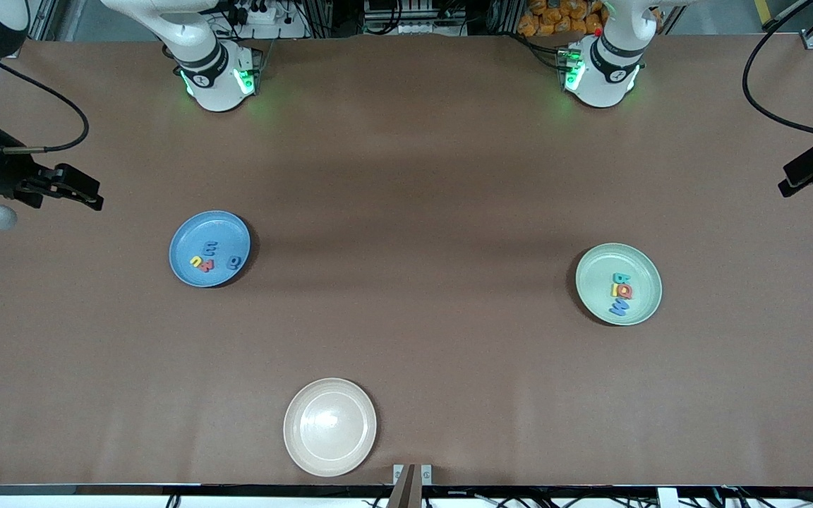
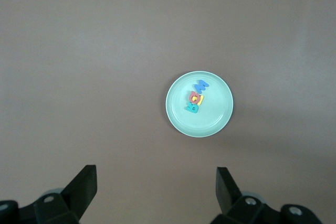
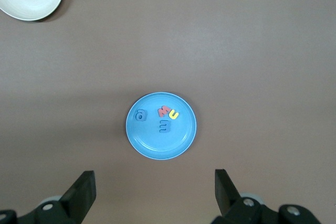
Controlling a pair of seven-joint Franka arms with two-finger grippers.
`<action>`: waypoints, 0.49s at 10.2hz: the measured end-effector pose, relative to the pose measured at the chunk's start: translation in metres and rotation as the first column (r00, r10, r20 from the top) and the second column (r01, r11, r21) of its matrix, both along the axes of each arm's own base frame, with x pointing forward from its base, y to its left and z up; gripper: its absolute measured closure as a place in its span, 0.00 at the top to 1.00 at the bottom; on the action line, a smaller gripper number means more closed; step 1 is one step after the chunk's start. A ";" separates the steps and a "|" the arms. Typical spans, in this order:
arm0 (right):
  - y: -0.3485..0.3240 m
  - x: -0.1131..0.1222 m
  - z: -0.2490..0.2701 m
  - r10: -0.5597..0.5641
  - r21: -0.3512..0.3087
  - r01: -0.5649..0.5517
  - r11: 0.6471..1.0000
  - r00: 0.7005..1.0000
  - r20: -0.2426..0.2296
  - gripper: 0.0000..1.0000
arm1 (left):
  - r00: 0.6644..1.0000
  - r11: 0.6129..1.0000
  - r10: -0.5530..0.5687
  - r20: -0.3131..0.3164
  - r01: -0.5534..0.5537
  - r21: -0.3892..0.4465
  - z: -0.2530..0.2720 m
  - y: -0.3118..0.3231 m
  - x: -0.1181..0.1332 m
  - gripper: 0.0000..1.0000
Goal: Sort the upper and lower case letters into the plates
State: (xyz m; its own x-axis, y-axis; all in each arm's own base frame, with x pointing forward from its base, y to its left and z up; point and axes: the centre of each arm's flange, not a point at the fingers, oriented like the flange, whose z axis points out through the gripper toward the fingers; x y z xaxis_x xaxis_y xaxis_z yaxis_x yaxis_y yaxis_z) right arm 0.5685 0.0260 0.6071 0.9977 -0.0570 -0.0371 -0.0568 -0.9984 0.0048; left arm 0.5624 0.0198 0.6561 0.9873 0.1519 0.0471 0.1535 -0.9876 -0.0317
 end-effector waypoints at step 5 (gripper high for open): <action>0.000 0.000 0.000 0.000 0.000 0.000 1.000 1.000 0.000 1.00 | 1.000 1.000 -0.003 0.000 0.003 0.000 0.000 0.000 0.000 1.00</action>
State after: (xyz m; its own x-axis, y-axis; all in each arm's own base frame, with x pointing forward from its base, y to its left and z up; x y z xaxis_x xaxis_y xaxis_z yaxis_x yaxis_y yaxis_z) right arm 0.5685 0.0260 0.6071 0.9977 -0.0570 -0.0372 -0.0569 -0.9984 0.0046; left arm 0.5624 0.0199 0.6561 0.9877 0.1491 0.0470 0.1507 -0.9881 -0.0319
